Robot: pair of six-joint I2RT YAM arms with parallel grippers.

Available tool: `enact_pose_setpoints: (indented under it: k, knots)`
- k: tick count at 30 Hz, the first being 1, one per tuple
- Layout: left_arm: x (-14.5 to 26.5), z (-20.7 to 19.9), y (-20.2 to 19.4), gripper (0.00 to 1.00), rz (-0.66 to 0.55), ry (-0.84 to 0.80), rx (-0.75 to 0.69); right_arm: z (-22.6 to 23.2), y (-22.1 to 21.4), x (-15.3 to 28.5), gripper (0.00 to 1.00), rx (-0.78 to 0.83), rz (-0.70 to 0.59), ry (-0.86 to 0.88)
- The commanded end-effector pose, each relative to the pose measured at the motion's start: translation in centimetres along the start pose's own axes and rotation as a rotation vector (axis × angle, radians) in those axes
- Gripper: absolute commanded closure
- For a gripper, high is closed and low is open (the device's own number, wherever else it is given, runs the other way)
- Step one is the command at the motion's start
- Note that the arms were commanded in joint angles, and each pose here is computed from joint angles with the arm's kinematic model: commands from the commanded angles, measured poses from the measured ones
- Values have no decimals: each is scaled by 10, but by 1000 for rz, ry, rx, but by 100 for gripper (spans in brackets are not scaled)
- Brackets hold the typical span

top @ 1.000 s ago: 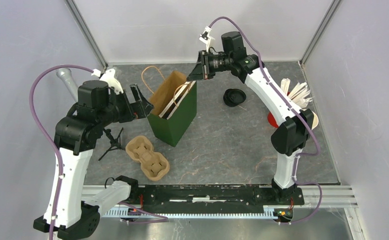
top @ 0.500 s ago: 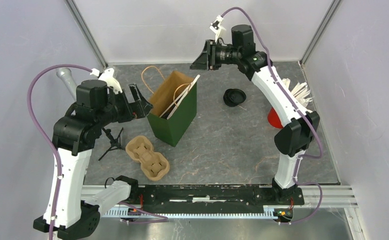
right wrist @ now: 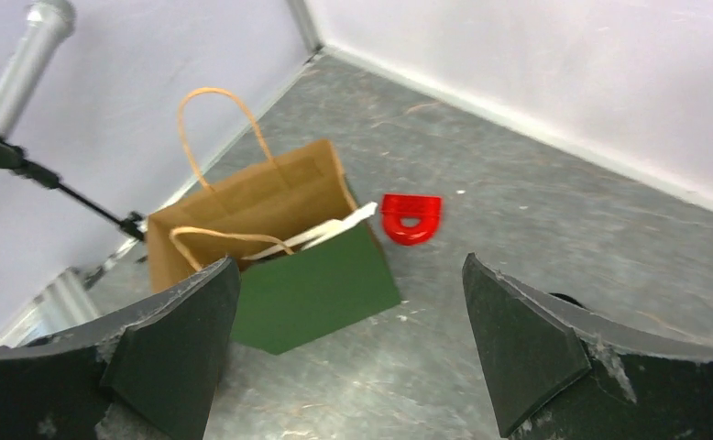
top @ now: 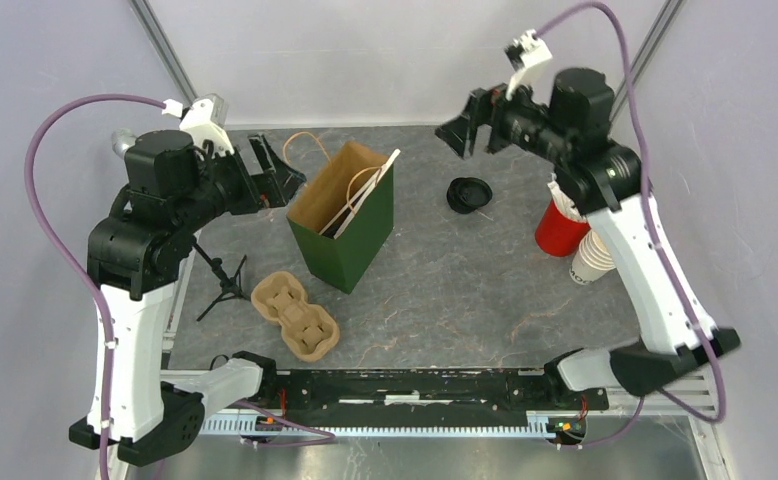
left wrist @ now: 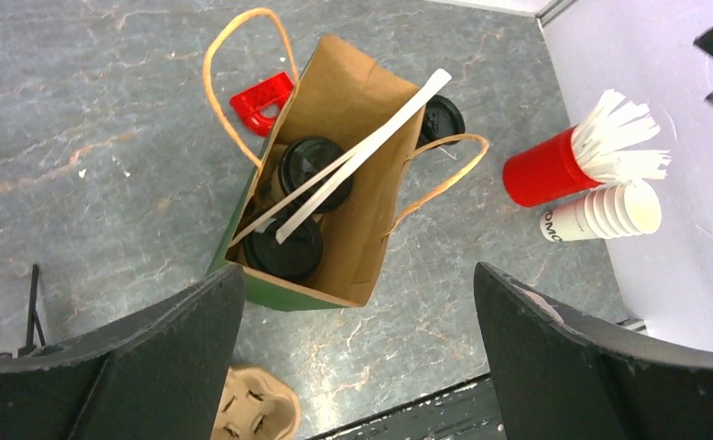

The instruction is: Pack the takeout coffee

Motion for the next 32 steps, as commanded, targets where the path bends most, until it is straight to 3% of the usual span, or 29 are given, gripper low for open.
enact_pose_setpoints:
  k: [1,4,8,16,32]
  knots:
    - [5,-12,16,0,-80,-100,-80,-20,-16,33,2,79,-68,-195]
    - [8,-17,12,0,-79,-152,-86,-28,-26,61,2,7,-148,-331]
    - [16,-13,2,0,-83,-155,-128,-37,-50,82,2,-8,-150,-417]
    - [18,0,-34,0,-67,-126,-76,-36,-72,97,2,-55,-163,-421]
    - [22,-1,-23,0,-135,-115,-72,-30,-65,96,2,-69,-202,-375]
Point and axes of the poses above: each gripper's point midway between its finger pads, its own x axis back along the fingers, its own z axis along the line the jaws close on, y = z × x, the point moved 6 cm from there along x, back along the fingers, and after that the axes turned 4 degrees about -x, right-handed, at the moved point
